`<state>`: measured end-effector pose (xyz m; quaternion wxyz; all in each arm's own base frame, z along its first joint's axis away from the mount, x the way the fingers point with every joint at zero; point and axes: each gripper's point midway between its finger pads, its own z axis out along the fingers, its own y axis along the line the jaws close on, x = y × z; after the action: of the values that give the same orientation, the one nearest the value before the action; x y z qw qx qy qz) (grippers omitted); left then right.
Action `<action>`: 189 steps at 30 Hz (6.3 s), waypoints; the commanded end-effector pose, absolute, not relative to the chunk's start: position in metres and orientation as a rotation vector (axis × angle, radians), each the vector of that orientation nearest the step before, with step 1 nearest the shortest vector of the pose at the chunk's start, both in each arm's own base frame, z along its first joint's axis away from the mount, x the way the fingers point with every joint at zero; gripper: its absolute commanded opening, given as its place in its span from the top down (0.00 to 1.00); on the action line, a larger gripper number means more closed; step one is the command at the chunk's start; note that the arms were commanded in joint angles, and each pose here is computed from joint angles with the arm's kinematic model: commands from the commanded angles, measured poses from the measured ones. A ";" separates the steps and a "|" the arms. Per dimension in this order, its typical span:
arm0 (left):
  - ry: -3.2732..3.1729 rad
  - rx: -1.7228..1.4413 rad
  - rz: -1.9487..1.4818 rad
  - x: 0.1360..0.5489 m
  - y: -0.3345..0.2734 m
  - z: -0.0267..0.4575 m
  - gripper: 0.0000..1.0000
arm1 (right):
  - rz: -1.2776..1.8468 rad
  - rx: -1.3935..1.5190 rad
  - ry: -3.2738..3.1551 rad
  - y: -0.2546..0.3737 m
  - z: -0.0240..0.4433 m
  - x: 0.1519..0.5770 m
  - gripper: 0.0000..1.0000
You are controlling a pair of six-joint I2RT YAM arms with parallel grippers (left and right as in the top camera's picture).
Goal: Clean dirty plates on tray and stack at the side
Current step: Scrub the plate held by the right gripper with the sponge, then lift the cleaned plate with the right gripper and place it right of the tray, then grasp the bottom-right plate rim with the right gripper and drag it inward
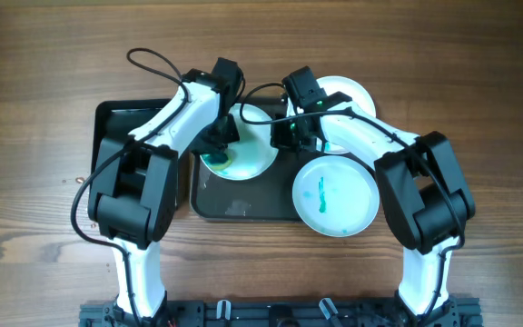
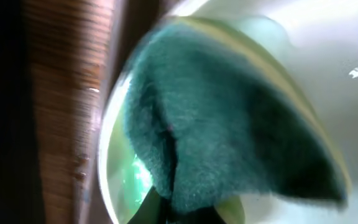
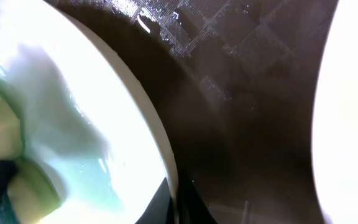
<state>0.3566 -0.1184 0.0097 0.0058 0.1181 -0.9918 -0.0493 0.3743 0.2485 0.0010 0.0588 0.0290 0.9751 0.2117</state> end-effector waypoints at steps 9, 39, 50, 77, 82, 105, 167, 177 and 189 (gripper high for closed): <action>-3.046 -0.208 0.729 0.366 -0.230 0.020 0.96 | 0.565 0.099 2.967 0.237 -0.008 0.374 0.96; -3.435 0.835 -0.160 0.349 0.024 0.236 0.96 | -0.224 -0.153 2.444 0.207 0.135 0.377 0.96; -3.408 0.891 -0.171 0.350 0.036 0.230 0.96 | -0.911 -0.244 1.707 0.224 0.275 0.321 0.96; -3.473 0.577 0.054 0.353 -0.040 0.230 0.96 | 0.365 0.117 2.557 0.093 0.204 0.374 0.96; -3.477 0.558 0.063 0.353 -0.044 0.230 0.96 | 0.208 0.665 2.593 -0.055 0.181 0.352 0.96; -3.491 0.545 0.156 0.359 -0.053 0.232 0.96 | 0.248 1.148 2.498 -0.112 0.017 0.296 0.76; -3.485 0.538 0.150 0.357 -0.053 0.231 0.96 | 0.499 0.384 3.049 0.058 0.022 0.218 0.88; -3.486 0.538 0.150 0.357 -0.053 0.231 0.96 | 0.735 0.364 2.963 0.125 0.045 0.242 0.96; -3.485 0.539 0.151 0.357 -0.053 0.231 0.96 | 0.851 0.230 2.907 0.232 0.020 0.299 0.96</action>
<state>0.3551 -0.0504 0.2317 -0.1938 0.1566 -0.9678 0.0371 0.2775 0.2191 0.0162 0.0508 0.0851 0.9550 0.2794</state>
